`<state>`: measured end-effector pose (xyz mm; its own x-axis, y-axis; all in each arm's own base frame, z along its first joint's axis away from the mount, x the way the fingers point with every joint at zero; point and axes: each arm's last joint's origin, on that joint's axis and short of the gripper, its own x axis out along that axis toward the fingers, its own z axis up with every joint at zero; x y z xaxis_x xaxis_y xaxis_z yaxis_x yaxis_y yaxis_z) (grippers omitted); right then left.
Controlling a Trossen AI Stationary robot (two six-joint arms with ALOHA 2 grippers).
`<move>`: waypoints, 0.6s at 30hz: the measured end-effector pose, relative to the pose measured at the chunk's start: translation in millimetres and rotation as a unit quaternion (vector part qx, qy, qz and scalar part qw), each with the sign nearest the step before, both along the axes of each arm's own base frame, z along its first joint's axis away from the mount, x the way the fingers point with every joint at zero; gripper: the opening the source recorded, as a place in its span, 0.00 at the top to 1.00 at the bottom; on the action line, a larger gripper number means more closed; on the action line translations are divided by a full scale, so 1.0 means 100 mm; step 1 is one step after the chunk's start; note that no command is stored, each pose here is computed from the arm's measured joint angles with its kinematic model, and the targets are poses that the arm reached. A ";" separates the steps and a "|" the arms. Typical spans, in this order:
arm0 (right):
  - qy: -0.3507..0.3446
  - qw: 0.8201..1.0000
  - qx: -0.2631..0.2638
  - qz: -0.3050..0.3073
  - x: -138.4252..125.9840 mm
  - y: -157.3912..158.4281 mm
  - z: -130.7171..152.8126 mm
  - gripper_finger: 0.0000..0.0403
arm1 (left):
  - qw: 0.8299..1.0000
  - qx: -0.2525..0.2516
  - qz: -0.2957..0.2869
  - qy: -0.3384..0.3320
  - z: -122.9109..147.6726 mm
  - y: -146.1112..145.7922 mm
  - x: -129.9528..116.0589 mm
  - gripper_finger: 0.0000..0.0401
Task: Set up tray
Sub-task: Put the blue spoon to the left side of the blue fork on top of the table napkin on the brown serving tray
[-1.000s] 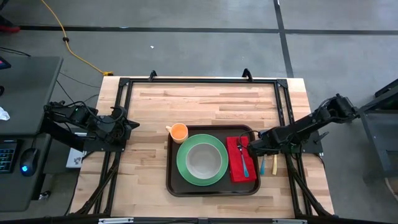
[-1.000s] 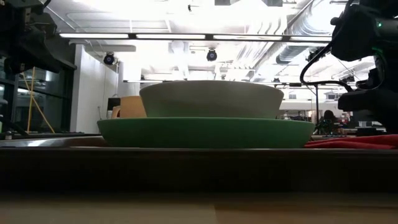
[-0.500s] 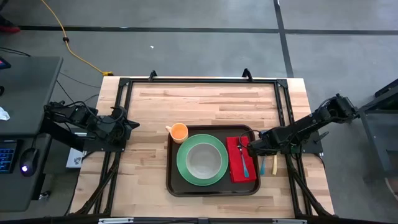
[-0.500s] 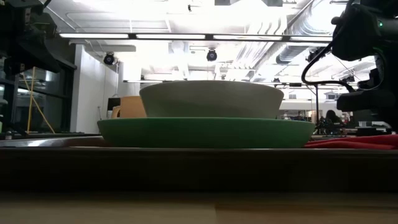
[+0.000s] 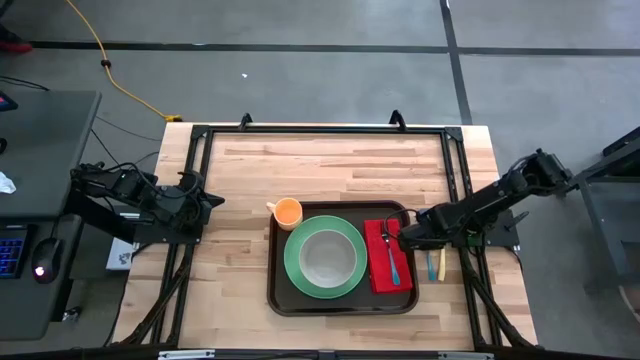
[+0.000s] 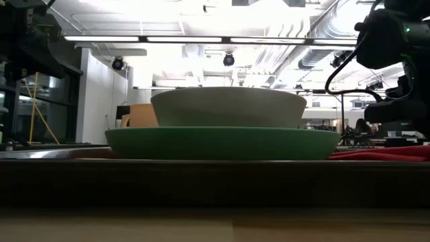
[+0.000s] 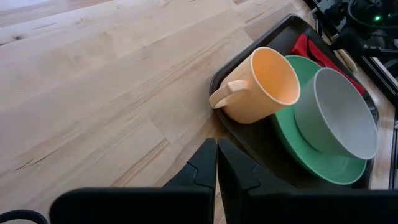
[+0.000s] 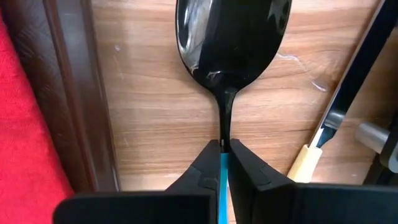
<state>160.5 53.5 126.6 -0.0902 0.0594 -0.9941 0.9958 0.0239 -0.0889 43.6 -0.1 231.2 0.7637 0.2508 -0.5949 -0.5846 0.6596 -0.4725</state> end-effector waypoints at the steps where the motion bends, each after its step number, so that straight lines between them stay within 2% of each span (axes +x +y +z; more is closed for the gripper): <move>1: -0.001 1.000 0.000 0.000 0.01 0.00 0.01 0.99 | 1.000 0.000 0.000 0.000 0.00 0.00 0.00 0.89; 9: 0.001 1.000 -0.005 -0.001 0.05 -0.03 0.07 0.99 | 1.000 0.000 0.000 0.000 0.00 0.00 0.00 0.89; 18: -0.039 0.999 -0.022 -0.012 0.04 -0.13 0.21 1.00 | 1.000 -0.001 -0.001 0.000 0.00 0.00 0.00 0.89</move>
<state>164.9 41.0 147.9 -0.0110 0.0167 -0.9998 0.9999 -0.0026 -0.0110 43.7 -0.1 231.1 0.7638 0.2486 -0.5957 -0.5838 0.6598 -0.4732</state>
